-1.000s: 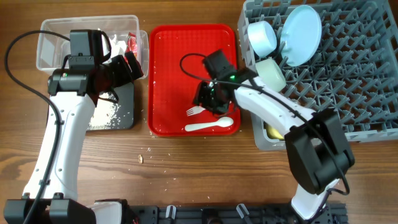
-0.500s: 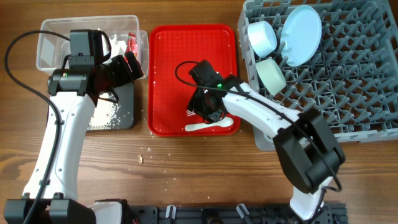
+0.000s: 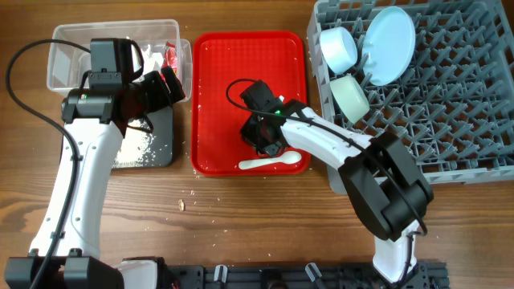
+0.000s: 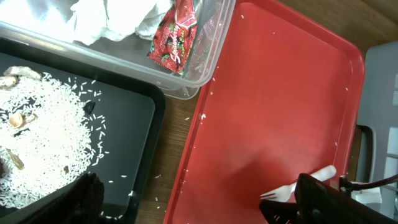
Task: Sort waste into correct bins and load items into the dishwasher rack
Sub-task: 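Lower the right gripper onto the white fork and close on it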
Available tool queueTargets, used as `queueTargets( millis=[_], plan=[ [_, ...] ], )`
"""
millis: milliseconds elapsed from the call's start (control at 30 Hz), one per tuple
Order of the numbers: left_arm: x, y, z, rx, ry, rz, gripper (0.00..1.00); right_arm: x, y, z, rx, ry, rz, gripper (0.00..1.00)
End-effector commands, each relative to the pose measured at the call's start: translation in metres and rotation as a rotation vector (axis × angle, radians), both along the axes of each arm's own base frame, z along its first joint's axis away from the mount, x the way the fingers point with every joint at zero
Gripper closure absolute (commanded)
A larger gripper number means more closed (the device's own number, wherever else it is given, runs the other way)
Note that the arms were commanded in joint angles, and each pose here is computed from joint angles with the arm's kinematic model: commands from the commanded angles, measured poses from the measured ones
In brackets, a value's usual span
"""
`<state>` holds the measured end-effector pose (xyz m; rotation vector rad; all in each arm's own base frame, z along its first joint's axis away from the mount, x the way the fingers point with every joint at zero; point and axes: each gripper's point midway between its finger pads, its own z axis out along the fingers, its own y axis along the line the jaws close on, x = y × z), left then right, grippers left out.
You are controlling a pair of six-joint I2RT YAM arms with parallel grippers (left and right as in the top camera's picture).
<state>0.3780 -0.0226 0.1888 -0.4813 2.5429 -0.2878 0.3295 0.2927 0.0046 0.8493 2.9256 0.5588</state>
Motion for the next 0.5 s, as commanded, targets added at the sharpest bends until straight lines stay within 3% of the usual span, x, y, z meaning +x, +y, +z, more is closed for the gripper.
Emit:
queueTargets(
  millis=[0,100,233,333,433,467],
  plan=[
    [0.002,0.003,0.002,0.004,-0.004,0.010,0.00,-0.004,0.000,-0.011,-0.017,0.009,0.026,0.93],
    [0.002,0.003,0.002,0.004,-0.004,0.010,0.00,-0.003,0.005,-0.009,0.005,-0.004,0.068,0.95],
    [0.002,0.003,0.002,0.004,-0.004,0.011,0.00,0.006,0.018,0.013,0.042,-0.092,0.237,0.89],
    [0.002,0.003,0.002,0.004,-0.004,0.010,0.00,0.019,0.010,0.036,-0.036,-0.179,0.301,0.79],
    [0.002,0.003,0.002,0.004,-0.004,0.011,0.00,0.031,-0.009,0.064,-0.191,-0.274,0.448,0.46],
    [0.002,0.003,0.002,0.004,-0.004,0.010,0.00,0.035,-0.017,0.077,-0.247,-0.300,0.531,0.29]
  ],
)
